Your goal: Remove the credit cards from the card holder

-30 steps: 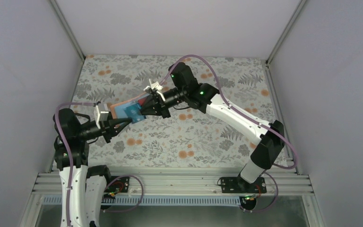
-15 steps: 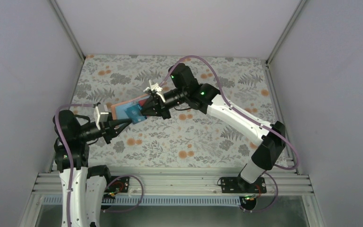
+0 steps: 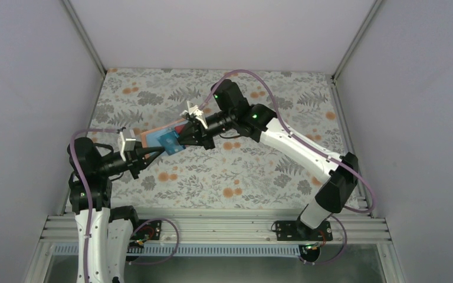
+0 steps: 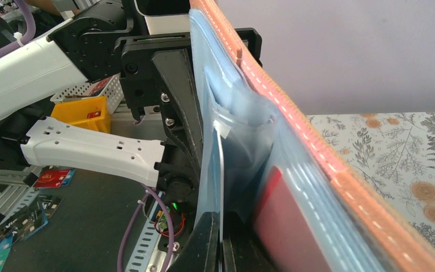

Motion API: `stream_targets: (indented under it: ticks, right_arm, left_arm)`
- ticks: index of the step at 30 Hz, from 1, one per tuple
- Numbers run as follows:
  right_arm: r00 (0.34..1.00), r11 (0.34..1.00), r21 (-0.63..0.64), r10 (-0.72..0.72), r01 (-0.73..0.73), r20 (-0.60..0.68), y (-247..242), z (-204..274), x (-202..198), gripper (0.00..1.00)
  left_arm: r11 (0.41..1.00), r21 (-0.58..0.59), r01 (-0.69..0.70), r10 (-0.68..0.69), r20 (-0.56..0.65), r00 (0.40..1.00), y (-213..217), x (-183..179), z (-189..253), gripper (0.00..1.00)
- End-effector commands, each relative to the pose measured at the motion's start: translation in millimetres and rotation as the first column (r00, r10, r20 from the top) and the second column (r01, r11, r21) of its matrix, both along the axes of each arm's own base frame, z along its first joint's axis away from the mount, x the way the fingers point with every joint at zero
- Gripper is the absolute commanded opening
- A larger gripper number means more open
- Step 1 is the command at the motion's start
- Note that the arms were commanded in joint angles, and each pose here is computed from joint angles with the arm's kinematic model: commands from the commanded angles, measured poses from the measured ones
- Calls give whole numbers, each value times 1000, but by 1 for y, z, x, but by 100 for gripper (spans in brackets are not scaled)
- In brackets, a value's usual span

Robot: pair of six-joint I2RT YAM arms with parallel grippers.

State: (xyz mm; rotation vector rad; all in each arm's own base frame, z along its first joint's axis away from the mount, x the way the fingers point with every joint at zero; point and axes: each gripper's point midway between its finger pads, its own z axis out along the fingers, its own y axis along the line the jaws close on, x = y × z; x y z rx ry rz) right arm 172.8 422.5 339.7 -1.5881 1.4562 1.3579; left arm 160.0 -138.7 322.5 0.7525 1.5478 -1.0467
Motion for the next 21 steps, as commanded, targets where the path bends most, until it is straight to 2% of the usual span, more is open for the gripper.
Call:
stream_targets:
  ticks: [1,5,7,8,12,16,21]
  right_arm:
    - [995,998,25,-59,57,80,-10,20,4,4]
    - [994,997,17,-73,72,77,-14,21,7,4]
    - [992,996,10,-93,92,82,-14,19,11,4]
    - [992,995,10,-96,96,80,-14,20,11,4]
    - [997,998,35,-45,43,57,-13,29,3,4]
    - [995,997,25,-72,71,67,-13,26,7,4]
    - [991,995,16,-102,101,88,-17,26,11,4]
  left_arm:
    - [1000,-2,5,-5,19,1000,0,-3,5,2]
    - [1000,-2,5,-5,23,1000,0,-2,6,3]
    - [1000,-4,4,-4,20,1000,0,-2,5,11]
    - [1000,-6,3,-3,16,1000,0,-1,5,11]
    - [1000,-6,2,-2,21,1000,0,-1,8,8]
    - [1000,-7,-1,2,17,1000,0,-2,7,3]
    - [1000,-3,-15,15,20,1000,1,-1,8,2]
